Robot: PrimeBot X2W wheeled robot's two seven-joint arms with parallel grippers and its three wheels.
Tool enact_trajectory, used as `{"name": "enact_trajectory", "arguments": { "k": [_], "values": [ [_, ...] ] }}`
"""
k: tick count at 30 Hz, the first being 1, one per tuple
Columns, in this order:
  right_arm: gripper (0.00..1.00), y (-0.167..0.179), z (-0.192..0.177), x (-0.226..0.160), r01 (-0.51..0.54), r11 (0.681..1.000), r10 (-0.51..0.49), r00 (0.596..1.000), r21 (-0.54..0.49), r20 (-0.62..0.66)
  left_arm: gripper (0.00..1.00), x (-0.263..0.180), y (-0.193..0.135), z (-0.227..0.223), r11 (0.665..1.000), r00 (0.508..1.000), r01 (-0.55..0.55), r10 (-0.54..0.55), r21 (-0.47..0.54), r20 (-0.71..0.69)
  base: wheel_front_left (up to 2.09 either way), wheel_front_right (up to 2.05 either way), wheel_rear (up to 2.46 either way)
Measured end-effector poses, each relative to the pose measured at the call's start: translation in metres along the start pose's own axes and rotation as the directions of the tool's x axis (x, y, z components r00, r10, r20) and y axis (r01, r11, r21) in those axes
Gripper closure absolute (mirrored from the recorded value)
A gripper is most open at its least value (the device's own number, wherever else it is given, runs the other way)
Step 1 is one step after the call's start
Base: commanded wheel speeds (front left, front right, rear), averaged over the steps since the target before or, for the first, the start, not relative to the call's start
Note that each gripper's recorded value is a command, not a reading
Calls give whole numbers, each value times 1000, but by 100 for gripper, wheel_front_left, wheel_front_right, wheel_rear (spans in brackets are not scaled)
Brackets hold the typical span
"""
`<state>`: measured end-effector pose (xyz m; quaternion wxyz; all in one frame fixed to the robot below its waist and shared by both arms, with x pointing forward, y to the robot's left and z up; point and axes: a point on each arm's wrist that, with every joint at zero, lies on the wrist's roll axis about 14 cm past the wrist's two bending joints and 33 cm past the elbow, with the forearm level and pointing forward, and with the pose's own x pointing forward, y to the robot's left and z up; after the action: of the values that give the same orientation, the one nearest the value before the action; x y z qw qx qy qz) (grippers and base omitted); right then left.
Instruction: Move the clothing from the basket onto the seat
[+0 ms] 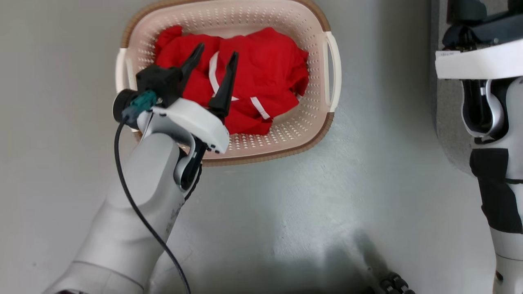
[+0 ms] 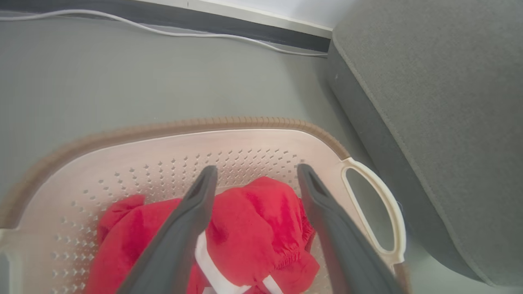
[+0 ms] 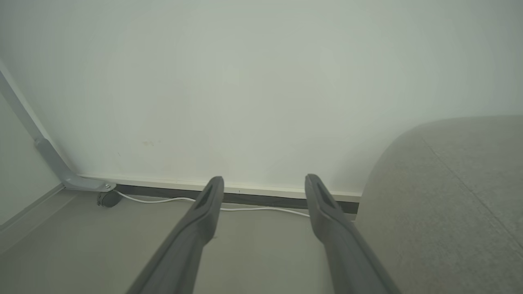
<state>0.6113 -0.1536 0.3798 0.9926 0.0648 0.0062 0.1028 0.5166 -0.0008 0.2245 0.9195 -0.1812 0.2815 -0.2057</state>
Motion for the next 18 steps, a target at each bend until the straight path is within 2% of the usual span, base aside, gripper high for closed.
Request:
{"name": "enact_trajectory", "arguments": {
  "k": [7, 12, 18],
  "values": [
    [0, 2, -10, -2, -9, 1000, 9, 1000, 16, -13, 0, 24, -3, -40, 998, 992, 18, -27, -68, -126, 0, 0, 0],
    [0, 3, -7, -1, -16, 1000, 16, 1000, 19, -1, 0, 39, -6, -64, 998, 974, 28, -41, -63, -223, 0, 0, 0],
    [0, 6, -7, -3, -27, 999, 27, 1000, 27, -1, 0, 51, -1, -87, 999, 943, -16, 0, -45, -333, 0, 0, 0]
  ]
}}
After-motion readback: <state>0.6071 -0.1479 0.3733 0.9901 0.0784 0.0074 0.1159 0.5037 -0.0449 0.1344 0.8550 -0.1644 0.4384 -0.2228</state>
